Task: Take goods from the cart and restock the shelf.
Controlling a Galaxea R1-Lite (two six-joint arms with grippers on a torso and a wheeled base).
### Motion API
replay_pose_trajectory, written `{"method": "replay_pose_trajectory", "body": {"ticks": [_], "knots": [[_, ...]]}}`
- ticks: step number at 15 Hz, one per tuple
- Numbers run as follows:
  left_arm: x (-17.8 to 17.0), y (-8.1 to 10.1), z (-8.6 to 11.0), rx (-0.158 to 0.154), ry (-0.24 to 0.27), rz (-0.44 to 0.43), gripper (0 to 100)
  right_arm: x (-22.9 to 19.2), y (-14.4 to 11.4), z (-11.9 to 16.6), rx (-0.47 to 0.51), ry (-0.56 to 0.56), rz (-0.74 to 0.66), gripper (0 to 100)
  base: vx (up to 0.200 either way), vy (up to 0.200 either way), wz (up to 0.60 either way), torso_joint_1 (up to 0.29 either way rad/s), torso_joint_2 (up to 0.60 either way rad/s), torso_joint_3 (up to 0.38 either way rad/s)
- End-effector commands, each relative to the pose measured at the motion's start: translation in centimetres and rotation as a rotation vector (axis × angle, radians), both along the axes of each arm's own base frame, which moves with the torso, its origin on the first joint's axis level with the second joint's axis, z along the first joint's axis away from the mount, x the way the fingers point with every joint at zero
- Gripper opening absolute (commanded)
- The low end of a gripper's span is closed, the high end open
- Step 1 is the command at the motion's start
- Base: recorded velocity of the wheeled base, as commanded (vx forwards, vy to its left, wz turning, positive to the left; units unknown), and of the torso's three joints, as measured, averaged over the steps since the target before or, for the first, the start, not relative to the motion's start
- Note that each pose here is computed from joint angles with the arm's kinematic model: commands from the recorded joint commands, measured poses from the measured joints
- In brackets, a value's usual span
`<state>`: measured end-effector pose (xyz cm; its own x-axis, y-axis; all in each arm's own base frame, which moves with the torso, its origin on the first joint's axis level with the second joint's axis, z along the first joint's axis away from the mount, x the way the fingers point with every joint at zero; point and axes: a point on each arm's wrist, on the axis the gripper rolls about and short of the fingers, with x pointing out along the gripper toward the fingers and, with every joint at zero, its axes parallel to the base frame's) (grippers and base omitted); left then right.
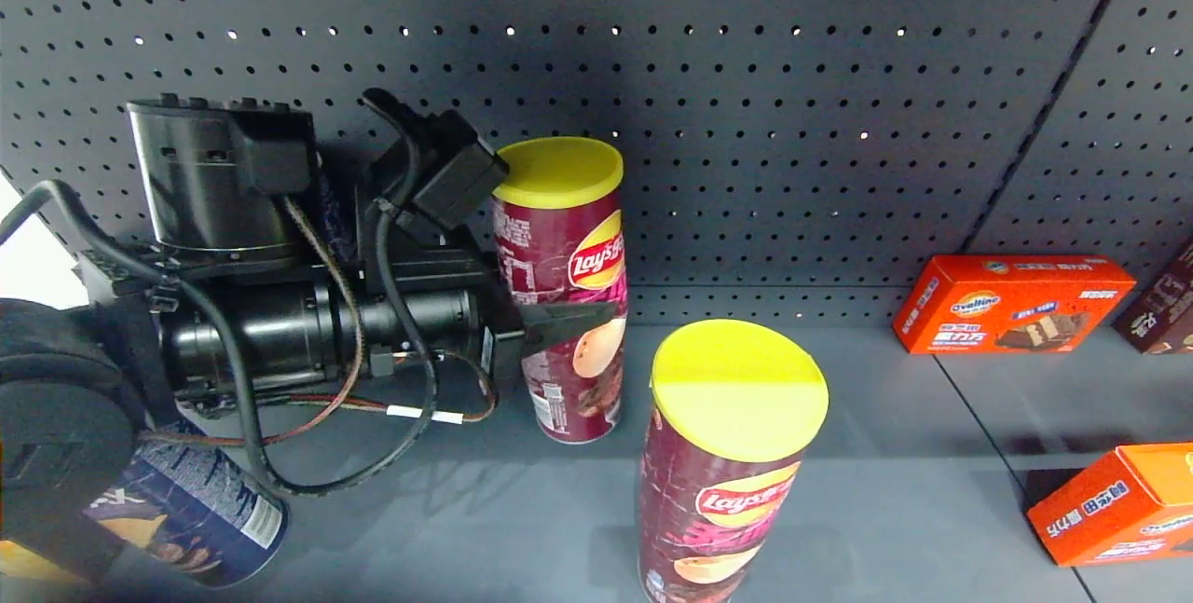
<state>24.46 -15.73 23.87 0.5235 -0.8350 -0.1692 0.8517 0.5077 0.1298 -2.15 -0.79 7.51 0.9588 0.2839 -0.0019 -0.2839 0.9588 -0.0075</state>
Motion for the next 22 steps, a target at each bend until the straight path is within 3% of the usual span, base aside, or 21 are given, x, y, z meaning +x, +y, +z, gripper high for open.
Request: {"method": "replay_pose_trajectory", "body": {"ticks": [1, 11, 16, 22], "knots": [[1.5, -1.0, -1.0, 0.002, 0.006, -0.004, 0, 0.0, 0.0, 0.0, -0.001, 0.001, 0.001, 100, 0.000, 0.000, 0.00, 0.000, 0.00, 0.000], [4.9, -3.9, -1.5, -0.003, -0.005, -0.026, 0, 0.0, 0.0, 0.0, -0.001, 0.001, 0.001, 100, 0.000, 0.000, 0.00, 0.000, 0.00, 0.000], [5.8, -4.4, -2.2, 0.017, -0.013, -0.030, 0, 0.0, 0.0, 0.0, -0.001, 0.001, 0.001, 100, 0.000, 0.000, 0.00, 0.000, 0.00, 0.000], [6.6, -4.9, -2.6, 0.019, -0.009, -0.030, 0, 0.0, 0.0, 0.0, -0.001, 0.001, 0.001, 100, 0.000, 0.000, 0.00, 0.000, 0.00, 0.000]]}}
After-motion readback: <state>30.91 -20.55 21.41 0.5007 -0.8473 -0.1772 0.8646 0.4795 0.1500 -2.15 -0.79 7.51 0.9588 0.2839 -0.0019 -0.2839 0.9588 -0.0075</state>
